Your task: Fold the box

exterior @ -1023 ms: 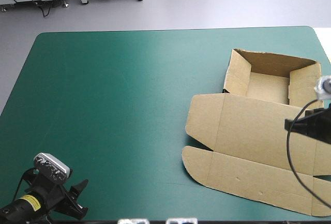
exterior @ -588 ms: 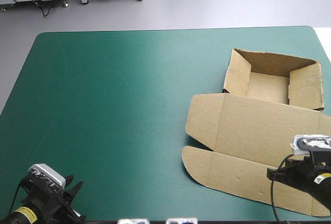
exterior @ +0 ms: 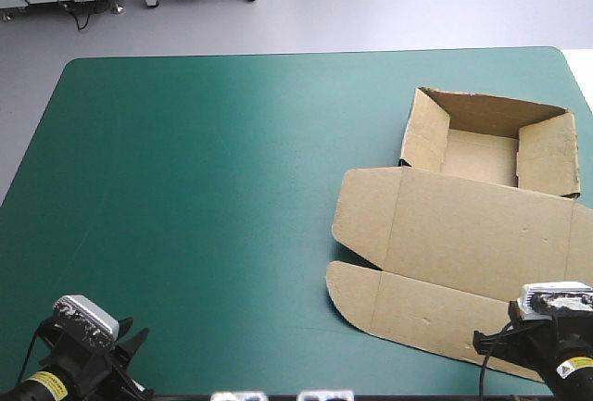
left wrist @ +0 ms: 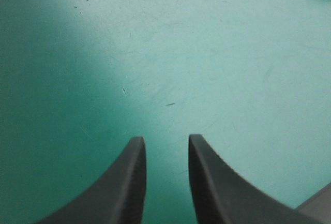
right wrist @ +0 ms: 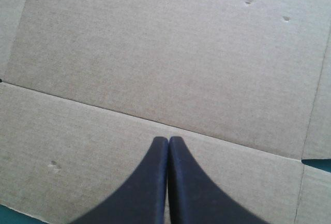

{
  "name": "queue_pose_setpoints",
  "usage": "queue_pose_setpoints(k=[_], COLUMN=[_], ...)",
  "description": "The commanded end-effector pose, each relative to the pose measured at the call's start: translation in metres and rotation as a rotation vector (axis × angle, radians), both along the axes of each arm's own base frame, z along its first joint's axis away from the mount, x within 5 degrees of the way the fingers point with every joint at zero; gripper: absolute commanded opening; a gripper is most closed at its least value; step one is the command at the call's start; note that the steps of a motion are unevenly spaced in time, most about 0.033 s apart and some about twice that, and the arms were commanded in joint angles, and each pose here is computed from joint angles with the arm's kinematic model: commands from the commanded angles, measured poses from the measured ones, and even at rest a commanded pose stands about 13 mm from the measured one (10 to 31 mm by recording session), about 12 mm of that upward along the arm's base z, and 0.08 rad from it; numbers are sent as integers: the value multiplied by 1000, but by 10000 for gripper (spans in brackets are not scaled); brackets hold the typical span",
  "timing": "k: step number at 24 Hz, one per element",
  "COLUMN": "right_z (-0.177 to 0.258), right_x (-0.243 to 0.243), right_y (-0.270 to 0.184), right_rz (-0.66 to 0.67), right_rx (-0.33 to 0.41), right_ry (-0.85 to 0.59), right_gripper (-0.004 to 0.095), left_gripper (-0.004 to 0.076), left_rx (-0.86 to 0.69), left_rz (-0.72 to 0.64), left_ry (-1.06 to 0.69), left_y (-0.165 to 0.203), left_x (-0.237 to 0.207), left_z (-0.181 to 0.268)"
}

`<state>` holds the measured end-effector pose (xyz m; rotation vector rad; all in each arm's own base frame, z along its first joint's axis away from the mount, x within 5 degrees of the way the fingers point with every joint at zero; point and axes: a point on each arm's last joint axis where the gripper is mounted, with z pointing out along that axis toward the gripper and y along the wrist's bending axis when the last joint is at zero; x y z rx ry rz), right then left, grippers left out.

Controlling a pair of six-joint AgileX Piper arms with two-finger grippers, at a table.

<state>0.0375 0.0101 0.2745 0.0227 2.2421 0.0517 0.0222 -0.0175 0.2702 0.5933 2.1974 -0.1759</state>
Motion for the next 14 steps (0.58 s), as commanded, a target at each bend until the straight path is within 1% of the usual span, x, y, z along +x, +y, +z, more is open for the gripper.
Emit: queue_pose_setpoints(k=[1,2,4,5,14], right_z=[11,11,10,10,10], right_x=[4,4,3,3,3], right_y=[-1,0,2,3,3], right_rz=[-9,-7,-11,-7,-4], right_rx=[-5,0,47,60,62], right_ry=[-75,-73,-62,-60,-61], right_gripper=[-15,-14,-14,-14,-15], left_gripper=[198,198,198,198,198], left_rx=[-44,-44,-44,-44,-46], left_rz=[-7,-7,-7,-7,-8], left_ry=[-51,-51,-51,-51,-51], left_y=[-3,-3,-3,-3,-3], left_x=[3,3,3,3,3], left_z=[11,11,11,11,11])
